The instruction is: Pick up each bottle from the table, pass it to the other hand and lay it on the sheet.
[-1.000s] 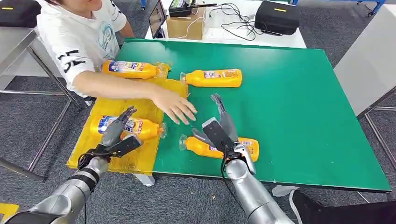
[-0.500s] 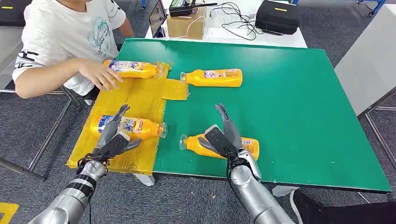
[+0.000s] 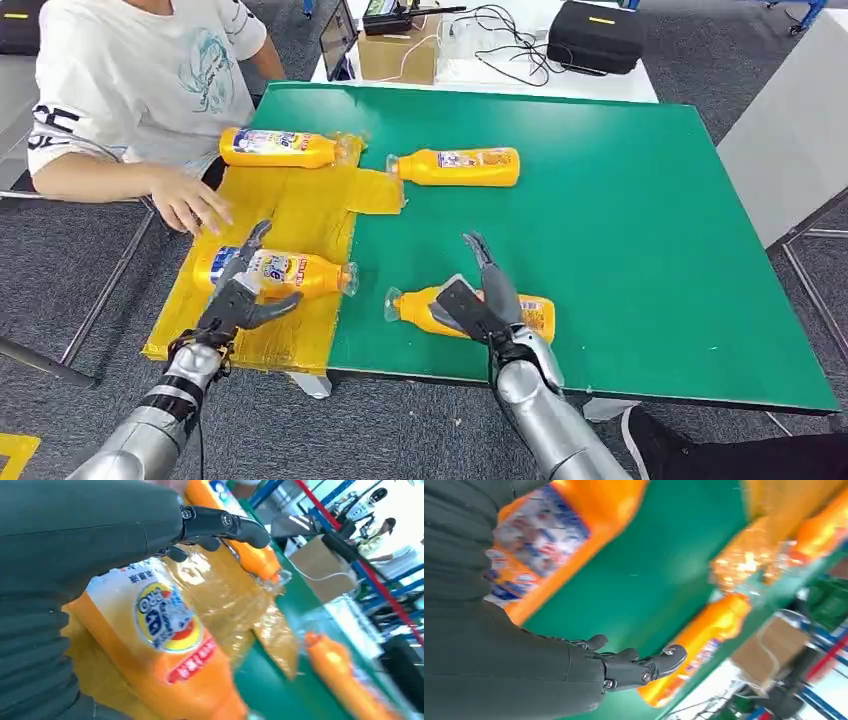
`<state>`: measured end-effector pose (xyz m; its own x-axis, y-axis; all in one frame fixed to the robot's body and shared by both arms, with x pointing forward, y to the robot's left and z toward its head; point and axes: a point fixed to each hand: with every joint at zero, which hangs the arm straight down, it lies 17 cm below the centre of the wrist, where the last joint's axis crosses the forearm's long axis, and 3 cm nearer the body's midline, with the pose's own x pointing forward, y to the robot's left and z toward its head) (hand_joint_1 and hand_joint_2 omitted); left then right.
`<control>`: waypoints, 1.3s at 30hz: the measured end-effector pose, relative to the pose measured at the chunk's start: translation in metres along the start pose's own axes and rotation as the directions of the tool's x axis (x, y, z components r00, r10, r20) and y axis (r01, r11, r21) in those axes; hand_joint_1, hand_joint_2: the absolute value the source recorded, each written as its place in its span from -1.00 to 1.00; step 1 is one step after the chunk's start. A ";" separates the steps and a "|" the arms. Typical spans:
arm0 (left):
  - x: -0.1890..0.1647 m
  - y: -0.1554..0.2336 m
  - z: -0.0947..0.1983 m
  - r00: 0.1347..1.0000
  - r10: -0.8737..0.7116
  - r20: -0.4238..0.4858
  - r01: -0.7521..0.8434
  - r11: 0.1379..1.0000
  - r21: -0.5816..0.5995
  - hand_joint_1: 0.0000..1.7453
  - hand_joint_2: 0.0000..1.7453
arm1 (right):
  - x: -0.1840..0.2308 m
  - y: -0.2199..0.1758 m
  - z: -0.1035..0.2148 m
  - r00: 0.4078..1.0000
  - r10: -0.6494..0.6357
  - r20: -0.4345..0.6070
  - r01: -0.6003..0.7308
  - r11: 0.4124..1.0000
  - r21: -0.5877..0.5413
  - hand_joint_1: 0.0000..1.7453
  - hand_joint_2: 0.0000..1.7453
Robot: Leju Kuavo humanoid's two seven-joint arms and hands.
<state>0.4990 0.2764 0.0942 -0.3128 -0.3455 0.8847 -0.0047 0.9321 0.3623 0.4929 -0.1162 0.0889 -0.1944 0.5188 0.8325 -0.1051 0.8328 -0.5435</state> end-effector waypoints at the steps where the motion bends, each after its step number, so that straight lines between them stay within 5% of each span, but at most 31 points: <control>1: 0.004 -0.003 0.000 0.999 0.045 0.005 -0.045 0.999 -0.003 -1.00 1.00 | -0.007 0.001 0.004 1.000 0.023 -0.016 -0.023 1.000 0.006 -1.00 1.00; 10: 0.044 -0.036 -0.011 0.986 0.149 0.078 -0.147 0.989 -0.033 -1.00 1.00 | -0.062 -0.005 0.034 0.943 0.309 -0.125 -0.294 0.948 0.123 -1.00 1.00; 23: 0.061 -0.046 -0.019 0.972 0.211 0.106 -0.207 0.977 -0.040 -1.00 1.00 | -0.091 -0.029 0.044 0.871 0.465 -0.157 -0.438 0.881 0.180 -0.98 1.00; 24: 0.062 -0.046 -0.019 0.971 0.213 0.107 -0.210 0.977 -0.040 -1.00 1.00 | -0.096 -0.032 0.045 0.859 0.485 -0.163 -0.454 0.870 0.194 -0.40 1.00; 25: 0.063 -0.047 -0.020 0.970 0.217 0.108 -0.214 0.976 -0.042 -1.00 1.00 | -0.098 -0.034 0.044 0.850 0.500 -0.165 -0.466 0.861 0.206 0.90 1.00; 32: 0.074 -0.052 -0.029 0.959 0.254 0.124 -0.246 0.967 -0.071 -1.00 1.00 | -0.123 -0.043 0.028 0.809 0.569 -0.148 -0.490 0.792 0.365 1.00 1.00; 39: 0.079 -0.054 -0.035 0.957 0.260 0.131 -0.253 0.965 -0.072 -1.00 1.00 | -0.131 -0.050 0.016 0.803 0.576 -0.150 -0.484 0.778 0.400 1.00 1.00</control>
<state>0.5081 0.1952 0.1551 -0.4250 -0.0734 0.9022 0.1431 0.9787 0.1470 0.5083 -0.2287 0.0054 -0.0709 0.9257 0.3716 -0.3780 0.3198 -0.8688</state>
